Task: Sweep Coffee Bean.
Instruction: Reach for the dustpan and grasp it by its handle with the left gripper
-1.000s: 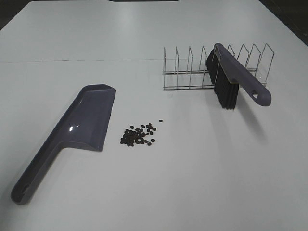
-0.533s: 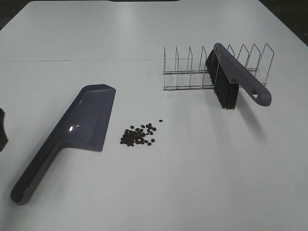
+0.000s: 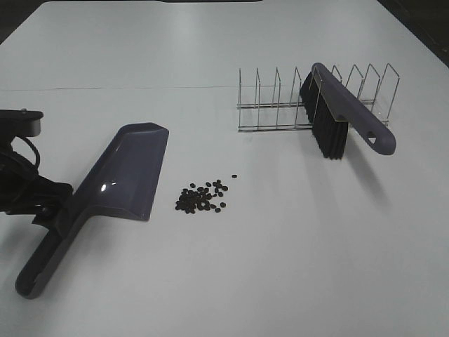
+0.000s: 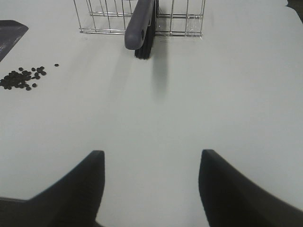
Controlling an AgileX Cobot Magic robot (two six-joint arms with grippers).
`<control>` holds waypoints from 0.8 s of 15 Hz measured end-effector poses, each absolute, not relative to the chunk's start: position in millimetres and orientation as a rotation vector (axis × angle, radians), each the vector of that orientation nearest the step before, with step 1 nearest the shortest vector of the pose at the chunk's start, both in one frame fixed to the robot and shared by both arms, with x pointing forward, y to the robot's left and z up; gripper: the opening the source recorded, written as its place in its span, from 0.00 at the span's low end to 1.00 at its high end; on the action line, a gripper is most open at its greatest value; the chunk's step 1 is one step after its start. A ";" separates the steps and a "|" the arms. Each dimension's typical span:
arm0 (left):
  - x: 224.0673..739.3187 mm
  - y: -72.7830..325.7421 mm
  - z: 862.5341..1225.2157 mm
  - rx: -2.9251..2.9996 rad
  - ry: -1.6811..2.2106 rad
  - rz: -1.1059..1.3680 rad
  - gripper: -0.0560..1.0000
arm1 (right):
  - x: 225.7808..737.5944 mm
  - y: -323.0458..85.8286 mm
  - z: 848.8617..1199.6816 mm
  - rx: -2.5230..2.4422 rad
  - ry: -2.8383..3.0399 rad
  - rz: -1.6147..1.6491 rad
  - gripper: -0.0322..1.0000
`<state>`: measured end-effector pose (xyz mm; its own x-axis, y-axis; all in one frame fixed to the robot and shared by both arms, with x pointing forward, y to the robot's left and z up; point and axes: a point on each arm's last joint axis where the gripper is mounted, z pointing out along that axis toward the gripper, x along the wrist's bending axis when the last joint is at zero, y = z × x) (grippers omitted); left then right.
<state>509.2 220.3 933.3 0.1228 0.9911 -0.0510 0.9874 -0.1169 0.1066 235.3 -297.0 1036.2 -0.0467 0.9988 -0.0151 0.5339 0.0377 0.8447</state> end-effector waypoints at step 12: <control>549.1 196.3 880.1 2.371 1.956 0.053 0.73 | 235.3 -297.0 1036.2 1.569 1.658 0.897 0.56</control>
